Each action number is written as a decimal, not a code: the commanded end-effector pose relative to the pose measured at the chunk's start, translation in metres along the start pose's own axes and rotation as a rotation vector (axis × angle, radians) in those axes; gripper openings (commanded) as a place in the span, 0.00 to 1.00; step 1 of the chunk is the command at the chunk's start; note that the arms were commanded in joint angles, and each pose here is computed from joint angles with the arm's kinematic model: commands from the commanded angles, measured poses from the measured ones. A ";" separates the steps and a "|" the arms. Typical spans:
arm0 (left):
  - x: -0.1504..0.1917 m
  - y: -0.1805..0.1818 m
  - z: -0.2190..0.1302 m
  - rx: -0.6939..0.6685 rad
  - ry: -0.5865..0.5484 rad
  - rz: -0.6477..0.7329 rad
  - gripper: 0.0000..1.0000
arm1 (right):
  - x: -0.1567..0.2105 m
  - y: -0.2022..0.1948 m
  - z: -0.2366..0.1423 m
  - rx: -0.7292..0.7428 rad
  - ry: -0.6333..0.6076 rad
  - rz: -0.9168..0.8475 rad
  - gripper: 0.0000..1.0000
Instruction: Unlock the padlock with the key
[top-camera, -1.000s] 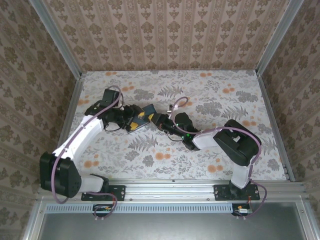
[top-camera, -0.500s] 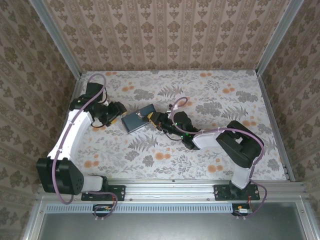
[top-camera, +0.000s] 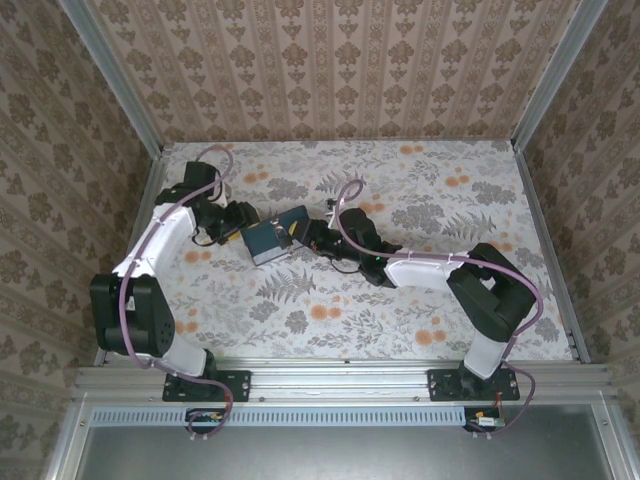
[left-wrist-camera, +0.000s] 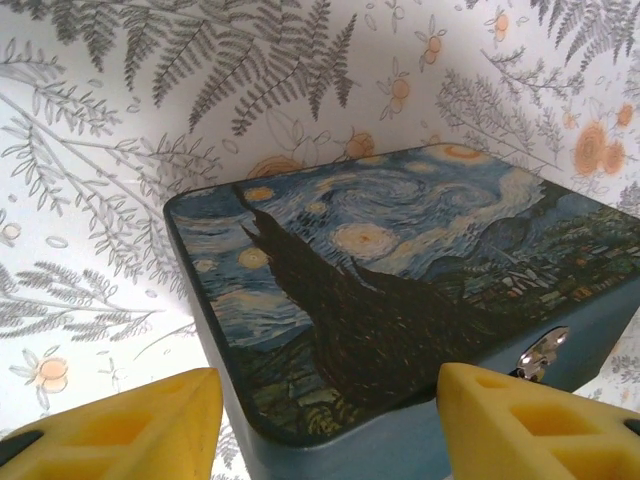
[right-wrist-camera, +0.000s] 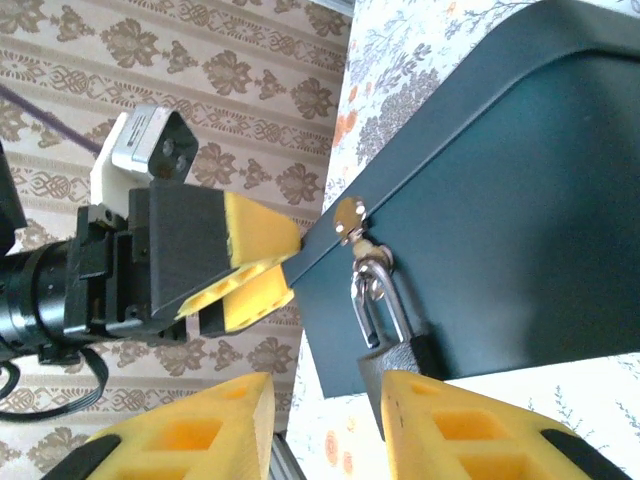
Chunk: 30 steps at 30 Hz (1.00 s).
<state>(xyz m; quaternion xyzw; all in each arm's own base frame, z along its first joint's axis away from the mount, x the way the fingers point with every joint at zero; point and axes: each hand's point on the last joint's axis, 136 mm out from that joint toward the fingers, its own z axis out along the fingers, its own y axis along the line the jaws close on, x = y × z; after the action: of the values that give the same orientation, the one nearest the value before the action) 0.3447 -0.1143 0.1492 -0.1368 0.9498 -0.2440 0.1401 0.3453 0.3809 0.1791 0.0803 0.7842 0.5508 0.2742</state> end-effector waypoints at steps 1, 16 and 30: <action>0.005 -0.005 0.006 0.045 0.015 0.006 0.59 | 0.008 0.008 0.002 0.003 0.056 -0.053 0.35; 0.008 -0.007 0.016 0.053 0.027 -0.005 0.57 | 0.014 -0.004 -0.005 0.095 0.055 -0.116 0.46; 0.019 -0.012 0.018 0.092 0.047 -0.009 0.56 | -0.005 -0.012 0.031 0.104 -0.017 -0.085 0.48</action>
<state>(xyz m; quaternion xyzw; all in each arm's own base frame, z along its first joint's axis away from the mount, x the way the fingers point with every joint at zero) 0.3409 -0.1310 0.1321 -0.1313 0.9439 -0.2748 0.1274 0.3525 0.3925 0.1499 0.0516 0.8285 0.4825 0.2794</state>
